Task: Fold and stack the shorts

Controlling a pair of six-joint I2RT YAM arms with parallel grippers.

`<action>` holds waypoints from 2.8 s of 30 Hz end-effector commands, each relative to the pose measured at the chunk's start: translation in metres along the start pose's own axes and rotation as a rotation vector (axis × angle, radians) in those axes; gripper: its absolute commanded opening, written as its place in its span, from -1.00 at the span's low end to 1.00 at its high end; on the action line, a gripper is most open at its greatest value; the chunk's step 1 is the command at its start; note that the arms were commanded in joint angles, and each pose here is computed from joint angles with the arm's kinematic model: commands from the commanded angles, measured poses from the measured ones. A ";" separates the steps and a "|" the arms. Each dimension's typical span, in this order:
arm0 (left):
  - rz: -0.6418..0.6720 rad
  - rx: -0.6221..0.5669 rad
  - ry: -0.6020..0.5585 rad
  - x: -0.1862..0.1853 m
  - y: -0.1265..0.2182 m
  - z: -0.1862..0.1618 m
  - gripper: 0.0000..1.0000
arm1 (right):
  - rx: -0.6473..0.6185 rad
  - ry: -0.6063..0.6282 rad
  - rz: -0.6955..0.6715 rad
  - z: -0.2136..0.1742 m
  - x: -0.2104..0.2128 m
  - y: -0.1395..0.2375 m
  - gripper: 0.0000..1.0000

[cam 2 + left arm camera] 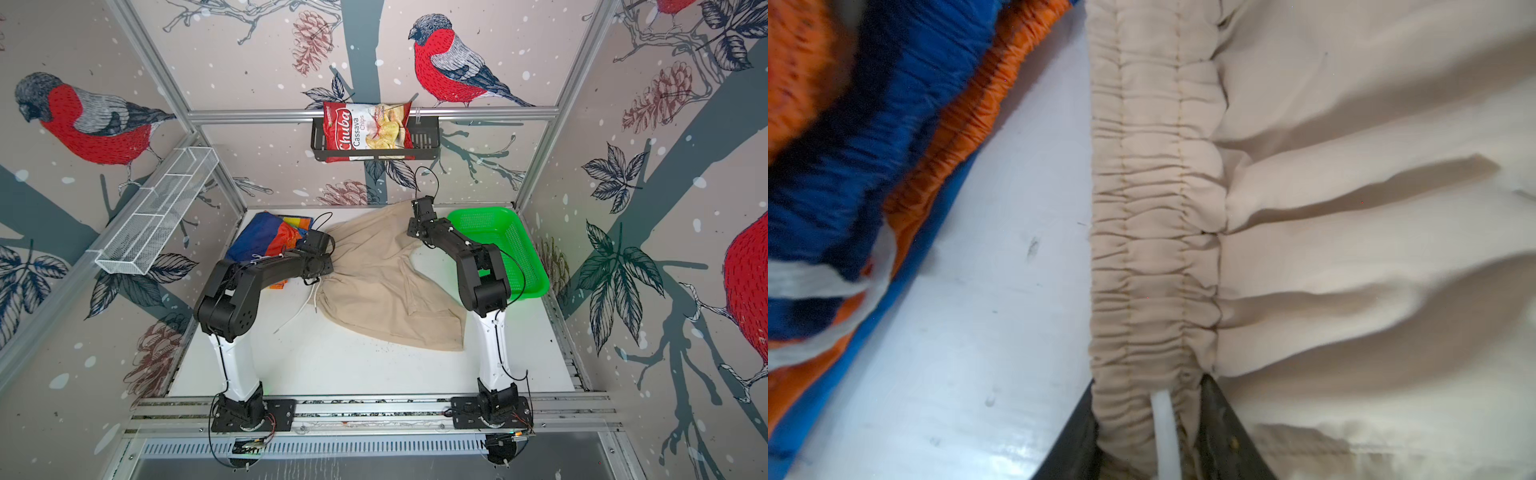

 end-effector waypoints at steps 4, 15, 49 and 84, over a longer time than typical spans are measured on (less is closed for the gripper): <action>-0.017 0.136 -0.025 -0.003 -0.008 -0.026 -0.26 | 0.053 -0.024 -0.075 -0.008 -0.026 -0.025 -0.48; -0.013 0.127 -0.019 -0.001 -0.007 -0.021 -0.26 | 0.062 -0.118 -0.176 -0.024 -0.105 -0.004 -0.58; -0.141 -0.055 -0.046 -0.023 0.095 0.006 0.29 | 0.304 0.205 -0.113 -0.225 -0.058 0.184 0.11; -0.231 0.006 -0.031 -0.017 0.096 -0.059 -0.36 | -0.171 -0.028 -0.212 0.066 -0.064 0.130 0.02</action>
Point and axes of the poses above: each gripper's point midway between its finger pads, its own y axis back along the fingers, its own x axis along the line the jaws close on, z = x × y, the point moved 4 cm from there along y, back along the fingers, and after that the axes turned 15 degrees about -y, right-handed, at the moved point
